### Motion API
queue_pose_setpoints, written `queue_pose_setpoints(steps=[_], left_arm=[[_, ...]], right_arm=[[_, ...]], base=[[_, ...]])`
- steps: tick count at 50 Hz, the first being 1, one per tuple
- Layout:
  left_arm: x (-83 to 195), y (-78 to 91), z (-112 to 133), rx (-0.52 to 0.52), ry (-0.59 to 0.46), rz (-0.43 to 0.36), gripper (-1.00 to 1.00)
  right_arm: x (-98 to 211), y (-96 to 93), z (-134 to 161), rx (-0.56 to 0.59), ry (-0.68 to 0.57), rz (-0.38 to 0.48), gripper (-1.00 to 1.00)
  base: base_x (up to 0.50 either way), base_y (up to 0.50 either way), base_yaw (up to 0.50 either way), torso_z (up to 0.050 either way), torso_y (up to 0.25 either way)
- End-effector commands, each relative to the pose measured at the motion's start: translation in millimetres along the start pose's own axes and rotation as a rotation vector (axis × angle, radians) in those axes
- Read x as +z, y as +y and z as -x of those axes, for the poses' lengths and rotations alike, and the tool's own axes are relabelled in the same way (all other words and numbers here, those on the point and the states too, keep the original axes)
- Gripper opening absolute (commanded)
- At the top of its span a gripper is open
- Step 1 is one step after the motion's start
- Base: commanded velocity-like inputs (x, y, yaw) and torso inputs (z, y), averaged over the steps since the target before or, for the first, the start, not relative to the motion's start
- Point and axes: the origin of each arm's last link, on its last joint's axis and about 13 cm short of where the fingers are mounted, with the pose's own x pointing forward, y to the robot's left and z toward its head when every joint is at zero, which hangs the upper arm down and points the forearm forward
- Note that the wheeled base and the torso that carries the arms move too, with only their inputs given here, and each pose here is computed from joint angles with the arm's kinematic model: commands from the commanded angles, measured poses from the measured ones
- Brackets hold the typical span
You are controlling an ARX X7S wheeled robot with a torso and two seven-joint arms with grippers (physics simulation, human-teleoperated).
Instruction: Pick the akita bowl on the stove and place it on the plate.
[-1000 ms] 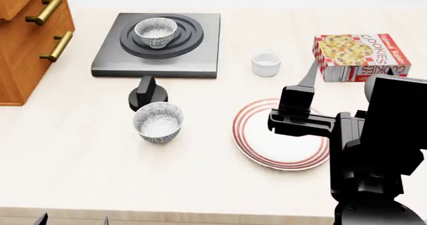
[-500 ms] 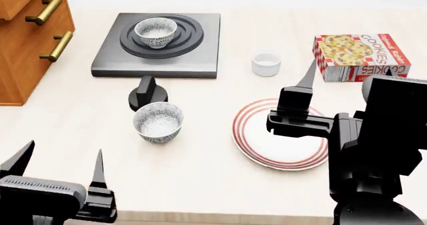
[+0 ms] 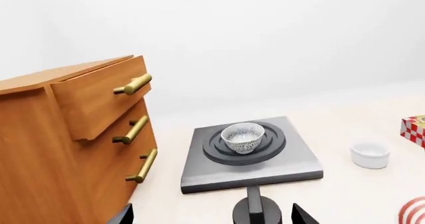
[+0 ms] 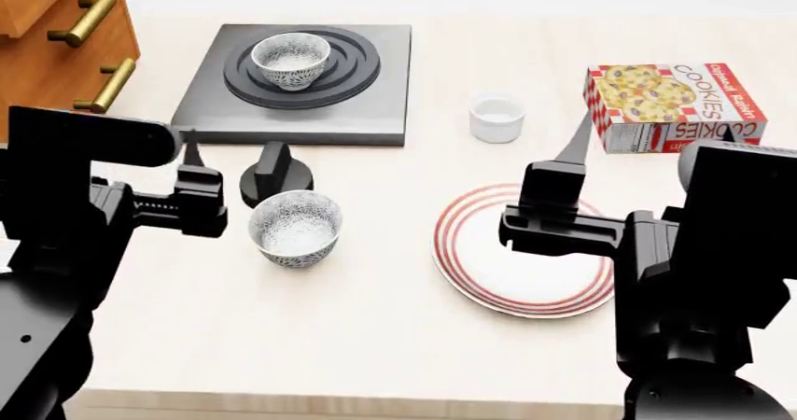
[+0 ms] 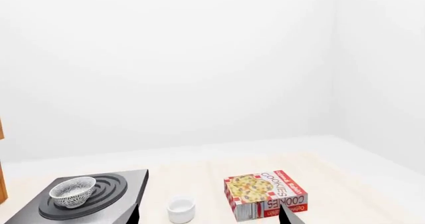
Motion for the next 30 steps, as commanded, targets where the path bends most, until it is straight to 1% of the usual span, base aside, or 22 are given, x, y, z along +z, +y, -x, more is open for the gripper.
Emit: queue_pose_setpoints(steps=[1, 5, 11, 19, 30], left_arm=[[11.5, -4.9, -18.8, -0.010, 0.085, 0.011, 1.00], [9.1, -7.4, -15.9, -0.024, 0.089, 0.010, 1.00], [12.6, -5.1, -15.8, -0.022, 0.087, 0.027, 1.00], [14.3, -4.5, -15.6, -0.022, 0.084, 0.039, 1.00], [20.9, -2.4, -16.1, -0.019, 0.072, 0.034, 1.00]], right_arm=[[0.5, -1.3, 0.2, -0.010, -0.006, -0.018, 1.00], [1.6, -1.1, 0.7, -0.010, -0.006, -0.026, 1.00], [1.6, -0.7, 0.5, -0.008, -0.005, -0.027, 1.00], [0.3, -1.2, 0.4, -0.011, -0.004, -0.031, 1.00], [0.4, -1.7, 0.5, -0.013, -0.005, -0.032, 1.00]], base=[[0.00, 0.00, 0.00, 0.000, 0.000], [0.00, 0.00, 0.00, 0.000, 0.000], [0.00, -0.05, 0.00, 0.000, 0.000], [0.00, -0.25, 0.00, 0.000, 0.000], [0.00, -0.27, 0.00, 0.000, 0.000]])
